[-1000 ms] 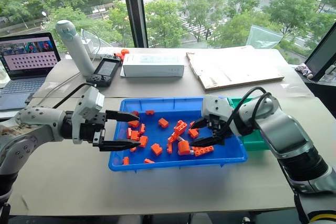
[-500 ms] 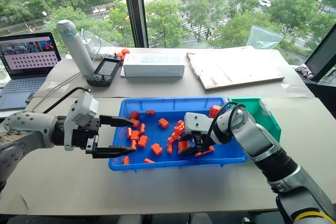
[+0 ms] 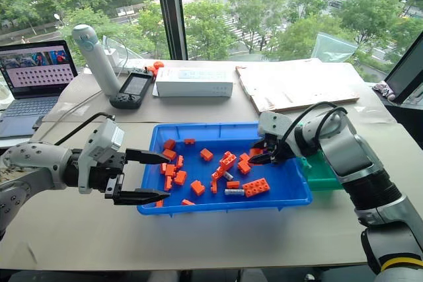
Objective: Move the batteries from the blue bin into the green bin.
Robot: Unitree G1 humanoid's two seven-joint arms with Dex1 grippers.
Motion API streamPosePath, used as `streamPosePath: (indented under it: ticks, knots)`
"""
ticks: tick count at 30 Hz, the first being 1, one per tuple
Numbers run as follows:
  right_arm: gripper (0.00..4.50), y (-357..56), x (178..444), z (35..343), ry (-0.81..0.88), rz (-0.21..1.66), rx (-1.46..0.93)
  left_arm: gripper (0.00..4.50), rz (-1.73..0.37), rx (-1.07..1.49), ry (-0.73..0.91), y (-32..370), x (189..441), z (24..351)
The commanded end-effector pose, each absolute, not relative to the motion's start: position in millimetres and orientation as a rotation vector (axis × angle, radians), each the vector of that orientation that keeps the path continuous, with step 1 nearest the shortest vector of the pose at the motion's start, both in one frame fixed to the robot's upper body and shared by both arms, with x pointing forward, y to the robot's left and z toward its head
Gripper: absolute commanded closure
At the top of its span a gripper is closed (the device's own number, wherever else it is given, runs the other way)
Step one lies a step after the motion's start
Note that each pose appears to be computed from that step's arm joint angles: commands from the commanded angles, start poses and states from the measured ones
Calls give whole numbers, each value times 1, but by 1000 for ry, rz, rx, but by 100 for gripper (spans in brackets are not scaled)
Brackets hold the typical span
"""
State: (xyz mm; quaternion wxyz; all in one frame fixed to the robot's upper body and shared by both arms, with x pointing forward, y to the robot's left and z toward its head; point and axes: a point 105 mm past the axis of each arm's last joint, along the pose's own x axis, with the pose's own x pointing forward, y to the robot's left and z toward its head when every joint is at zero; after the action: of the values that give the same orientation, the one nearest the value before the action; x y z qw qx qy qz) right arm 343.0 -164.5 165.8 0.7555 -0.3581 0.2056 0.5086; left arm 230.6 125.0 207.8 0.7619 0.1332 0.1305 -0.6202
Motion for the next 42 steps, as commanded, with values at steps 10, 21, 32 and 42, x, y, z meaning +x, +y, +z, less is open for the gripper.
streamPosePath:
  ticks: [10,21,32,42]
  knots:
    - [19,-140,319,185,369,1302,-799,0,-1367,319,255,123,232,215]
    - [90,-111,295,160,439,1560,-889,0,-1368,324,265,122,230,213]
    - [185,-101,295,147,440,1651,-988,0,-1360,325,273,123,230,214]
    - [391,-97,294,130,489,1674,-1003,0,-1354,330,278,125,229,214]
